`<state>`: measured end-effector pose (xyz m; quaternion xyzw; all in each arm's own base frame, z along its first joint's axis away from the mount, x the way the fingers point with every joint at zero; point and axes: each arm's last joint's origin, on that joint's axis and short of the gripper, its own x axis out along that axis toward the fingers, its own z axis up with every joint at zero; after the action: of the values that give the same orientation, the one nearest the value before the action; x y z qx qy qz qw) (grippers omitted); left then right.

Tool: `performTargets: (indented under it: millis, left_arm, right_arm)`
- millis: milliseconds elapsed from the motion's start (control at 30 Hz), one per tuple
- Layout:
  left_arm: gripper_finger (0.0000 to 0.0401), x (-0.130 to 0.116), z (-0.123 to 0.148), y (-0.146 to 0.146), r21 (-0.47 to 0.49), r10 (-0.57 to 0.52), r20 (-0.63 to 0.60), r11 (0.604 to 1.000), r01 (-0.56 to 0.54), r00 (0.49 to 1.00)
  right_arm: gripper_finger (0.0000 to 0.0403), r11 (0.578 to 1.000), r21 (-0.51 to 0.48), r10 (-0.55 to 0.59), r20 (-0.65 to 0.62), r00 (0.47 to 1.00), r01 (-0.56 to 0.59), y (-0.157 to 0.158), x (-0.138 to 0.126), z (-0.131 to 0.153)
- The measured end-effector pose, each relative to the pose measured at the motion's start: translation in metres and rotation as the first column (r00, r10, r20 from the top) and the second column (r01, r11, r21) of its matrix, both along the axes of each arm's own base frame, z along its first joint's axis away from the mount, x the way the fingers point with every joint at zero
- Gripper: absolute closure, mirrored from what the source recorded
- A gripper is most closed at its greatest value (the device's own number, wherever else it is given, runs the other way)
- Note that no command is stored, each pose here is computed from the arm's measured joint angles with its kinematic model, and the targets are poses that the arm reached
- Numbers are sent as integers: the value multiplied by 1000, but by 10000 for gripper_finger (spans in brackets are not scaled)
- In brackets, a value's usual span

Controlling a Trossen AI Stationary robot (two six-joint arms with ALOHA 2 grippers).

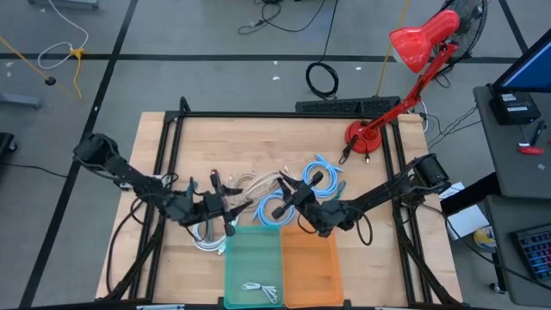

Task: Pick & Place USB Port
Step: Put the right gray video cable into the orange bin

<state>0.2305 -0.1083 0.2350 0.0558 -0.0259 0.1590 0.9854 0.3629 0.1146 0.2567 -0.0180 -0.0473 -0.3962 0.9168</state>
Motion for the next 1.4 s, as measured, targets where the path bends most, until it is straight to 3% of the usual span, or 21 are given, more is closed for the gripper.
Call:
performTargets:
  millis: [133,267,367,567,833,933,1100,1167,1267,1333,1400]
  left_arm:
    - [282,2,1,4,-31,5,22,1000,-5,1000]
    - [359,2,1,3,-30,-16,19,999,17,1000]
    - [360,0,1,-1,-35,-21,24,999,22,999]
    - [360,-20,14,-14,-45,-2,39,999,4,999]
    - [360,-46,32,-31,-31,-168,89,985,172,982]
    - [360,-55,38,-38,-20,-293,124,954,298,948]
    - [360,-72,50,-44,22,-399,175,916,401,900]
    - [360,-79,56,-46,53,-492,201,869,493,847]
    - [360,-85,61,-50,99,-664,242,742,663,707]
    - [360,-86,60,-52,109,-705,240,703,703,668]
    - [360,-85,59,-52,111,-708,225,701,705,669]
  right_arm:
    - [386,1000,9,0,9,1000,0,0,0,0]
    - [383,998,-11,62,-2,998,-62,1,2,-1]
    - [358,992,-29,122,2,993,-122,2,3,0]
    - [308,988,-77,129,-37,991,-131,14,-7,11]
    - [289,955,-78,291,63,955,-286,26,-12,20]
    - [293,929,-92,365,78,928,-357,28,-11,21]
    - [292,910,-103,411,88,907,-403,29,-10,21]
    - [290,908,-115,412,76,908,-402,29,-10,21]
    - [289,902,-121,424,76,902,-414,28,-10,22]
    - [289,865,-137,497,90,863,-483,27,-7,22]
    - [289,774,-165,630,115,768,-611,27,-5,24]
